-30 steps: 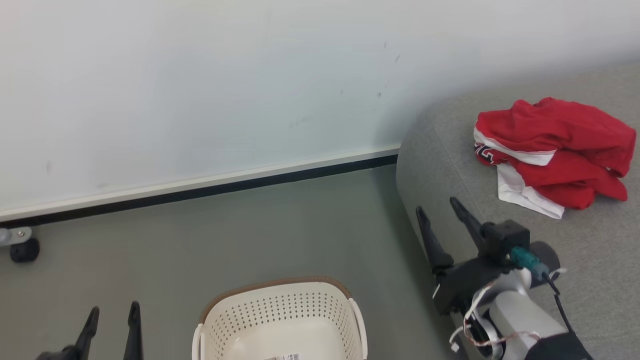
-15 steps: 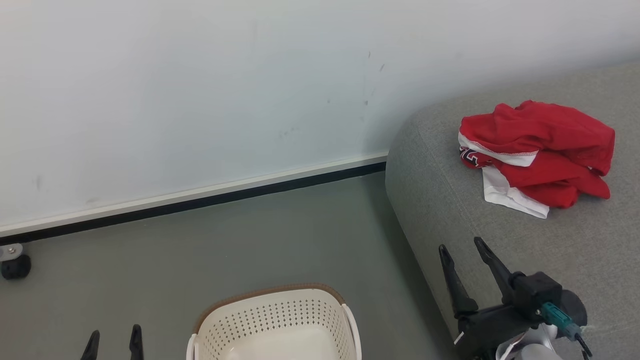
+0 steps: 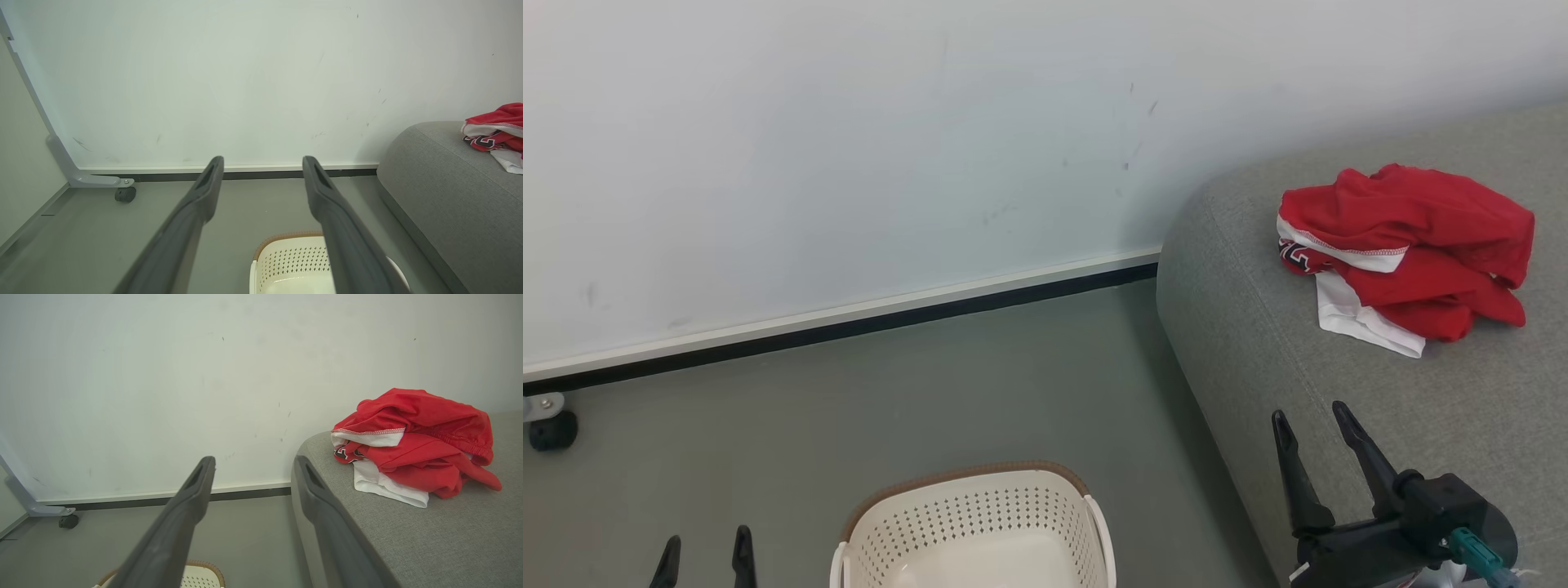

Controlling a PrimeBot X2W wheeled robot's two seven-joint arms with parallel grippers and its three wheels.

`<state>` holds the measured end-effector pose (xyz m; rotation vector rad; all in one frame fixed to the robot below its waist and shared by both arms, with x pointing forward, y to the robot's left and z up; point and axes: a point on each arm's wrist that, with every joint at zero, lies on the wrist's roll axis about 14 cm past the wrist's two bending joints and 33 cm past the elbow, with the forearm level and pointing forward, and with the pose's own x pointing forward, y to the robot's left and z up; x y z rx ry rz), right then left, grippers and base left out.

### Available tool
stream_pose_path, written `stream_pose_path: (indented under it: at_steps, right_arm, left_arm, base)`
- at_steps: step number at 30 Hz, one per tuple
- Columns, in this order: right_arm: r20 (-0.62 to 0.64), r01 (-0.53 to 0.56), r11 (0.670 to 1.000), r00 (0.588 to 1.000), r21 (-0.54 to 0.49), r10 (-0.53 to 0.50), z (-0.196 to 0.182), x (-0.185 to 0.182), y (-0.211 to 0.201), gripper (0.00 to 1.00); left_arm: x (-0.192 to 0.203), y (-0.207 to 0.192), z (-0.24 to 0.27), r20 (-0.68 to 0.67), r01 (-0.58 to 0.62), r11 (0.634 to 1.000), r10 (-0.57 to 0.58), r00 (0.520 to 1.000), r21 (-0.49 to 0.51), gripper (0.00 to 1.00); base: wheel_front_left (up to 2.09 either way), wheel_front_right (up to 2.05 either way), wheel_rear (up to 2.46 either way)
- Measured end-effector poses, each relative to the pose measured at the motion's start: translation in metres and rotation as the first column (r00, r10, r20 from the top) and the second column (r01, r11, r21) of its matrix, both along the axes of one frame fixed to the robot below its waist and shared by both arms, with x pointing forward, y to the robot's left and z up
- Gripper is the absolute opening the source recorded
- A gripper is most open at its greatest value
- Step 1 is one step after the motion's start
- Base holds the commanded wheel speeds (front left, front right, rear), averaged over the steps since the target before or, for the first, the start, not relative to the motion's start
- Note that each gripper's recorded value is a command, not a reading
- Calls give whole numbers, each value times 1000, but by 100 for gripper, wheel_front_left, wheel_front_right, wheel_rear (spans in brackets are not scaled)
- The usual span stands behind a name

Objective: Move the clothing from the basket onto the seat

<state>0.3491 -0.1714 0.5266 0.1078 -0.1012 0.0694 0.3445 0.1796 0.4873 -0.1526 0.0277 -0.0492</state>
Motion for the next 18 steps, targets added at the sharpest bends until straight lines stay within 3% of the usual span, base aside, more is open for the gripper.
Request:
stream_pose_path:
  at_steps: [18]
  right_arm:
    - [45,21,1000,999,-16,-20,11,-3,-1,100]
  left_arm:
    - [-9,11,6,23,-43,999,43,999,13,100]
  base:
    - [0,0,0]
